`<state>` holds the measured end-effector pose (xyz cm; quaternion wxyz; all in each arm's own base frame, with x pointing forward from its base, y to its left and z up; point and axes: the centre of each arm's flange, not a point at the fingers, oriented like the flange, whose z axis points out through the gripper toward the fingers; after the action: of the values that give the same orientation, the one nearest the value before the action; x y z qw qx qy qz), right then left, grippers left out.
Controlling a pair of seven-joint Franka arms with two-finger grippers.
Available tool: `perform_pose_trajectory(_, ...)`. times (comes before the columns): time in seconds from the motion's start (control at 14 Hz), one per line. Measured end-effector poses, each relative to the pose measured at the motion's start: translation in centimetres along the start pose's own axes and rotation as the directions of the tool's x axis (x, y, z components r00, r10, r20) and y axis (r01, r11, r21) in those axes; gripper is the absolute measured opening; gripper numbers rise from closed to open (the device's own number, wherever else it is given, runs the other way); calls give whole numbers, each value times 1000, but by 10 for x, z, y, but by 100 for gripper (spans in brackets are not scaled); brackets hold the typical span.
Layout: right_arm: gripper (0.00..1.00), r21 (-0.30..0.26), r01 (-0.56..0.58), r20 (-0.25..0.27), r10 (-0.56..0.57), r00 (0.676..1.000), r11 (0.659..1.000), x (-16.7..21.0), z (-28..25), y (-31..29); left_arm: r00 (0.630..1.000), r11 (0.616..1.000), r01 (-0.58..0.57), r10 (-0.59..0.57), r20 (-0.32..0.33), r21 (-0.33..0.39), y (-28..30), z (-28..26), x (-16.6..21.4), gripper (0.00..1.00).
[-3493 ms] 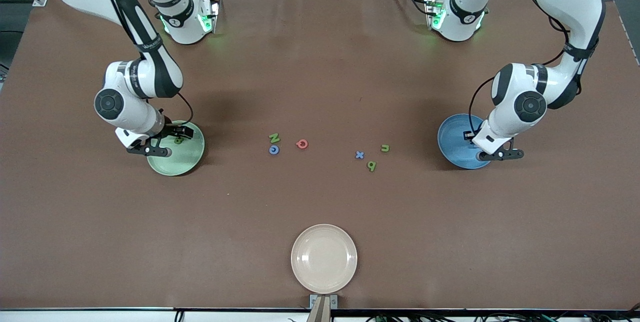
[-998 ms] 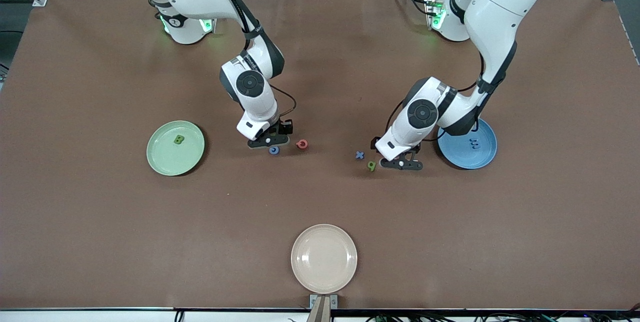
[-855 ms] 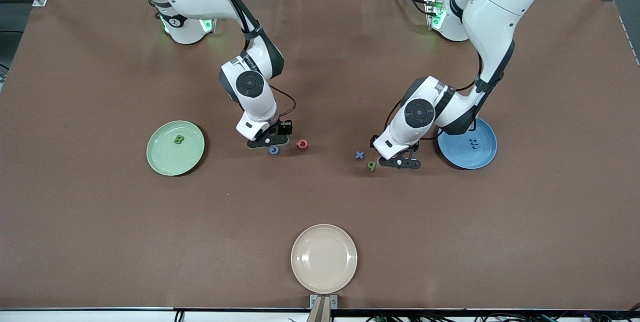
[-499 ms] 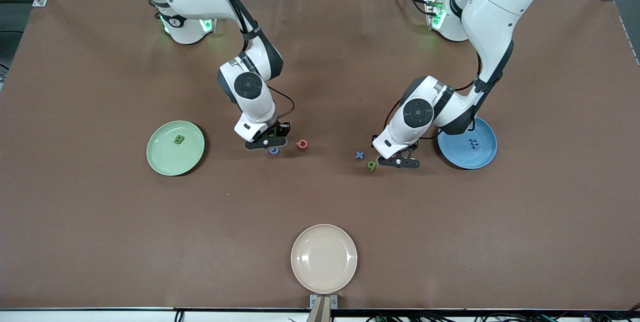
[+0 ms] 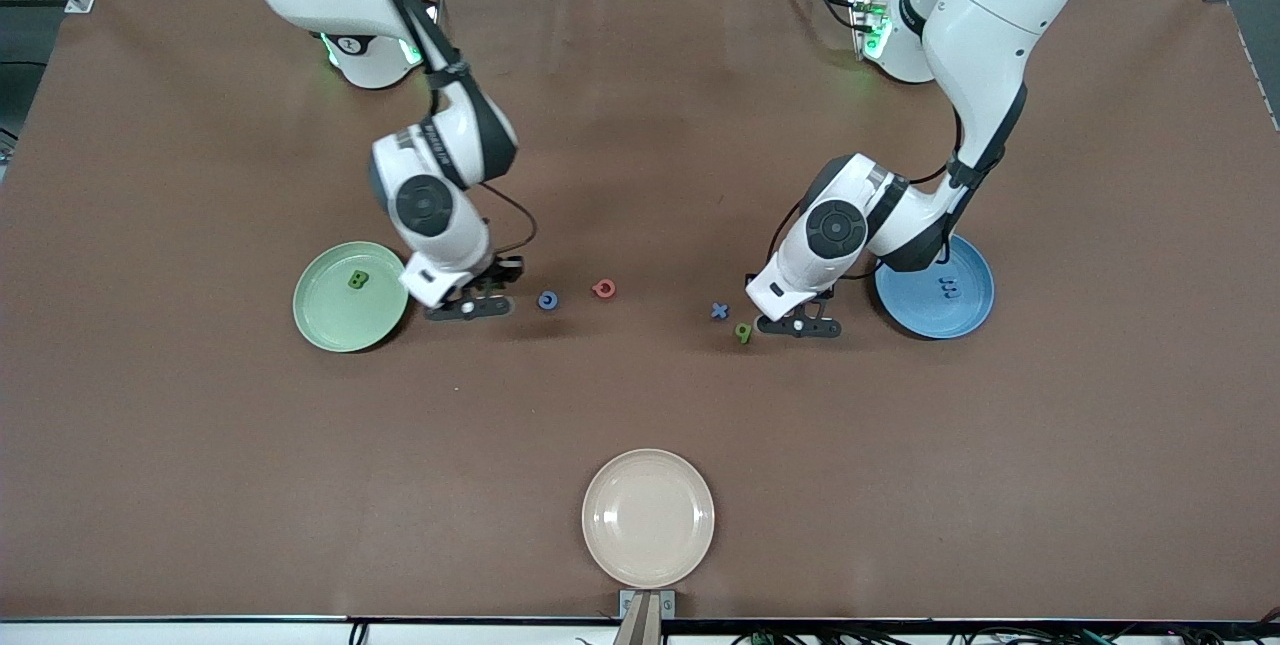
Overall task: Sort upper and lower case letters into plates
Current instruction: 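Carry the N to the green plate while the left gripper carries u to blue plate, then grasp the blue c with the right gripper while the left gripper releases u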
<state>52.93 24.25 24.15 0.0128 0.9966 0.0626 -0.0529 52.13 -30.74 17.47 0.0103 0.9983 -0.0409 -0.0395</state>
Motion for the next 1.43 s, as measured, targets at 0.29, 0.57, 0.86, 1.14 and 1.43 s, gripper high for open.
perform_pose_trajectory(0.29, 35, 30, 91, 17, -92, 996, 995, 3, -15, 130, 1000, 1000, 2, -2, 1, 2, 0, -1, 0, 28)
perform_pose_trajectory(0.57, 35, 37, 96, 7, -97, 995, 995, -18, 20, 187, 999, 1000, 4, -5, 32, 25, -2, -2, 0, 27)
perform_pose_trajectory(0.86, 35, 36, 130, 3, -130, 991, 991, -30, 36, 168, 998, 997, 21, -25, 52, 73, -22, -37, 6, 27)
perform_pose_trajectory(1.14, 35, 35, 133, 12, -134, 991, 990, -33, 45, 166, 998, 994, -15, 8, 60, 113, -74, -83, 8, 27)
perform_pose_trajectory(1.43, 70, 35, 126, 16, -127, 992, 991, -32, 45, 167, 995, 990, -48, 36, 91, 132, -137, -84, -19, 27)
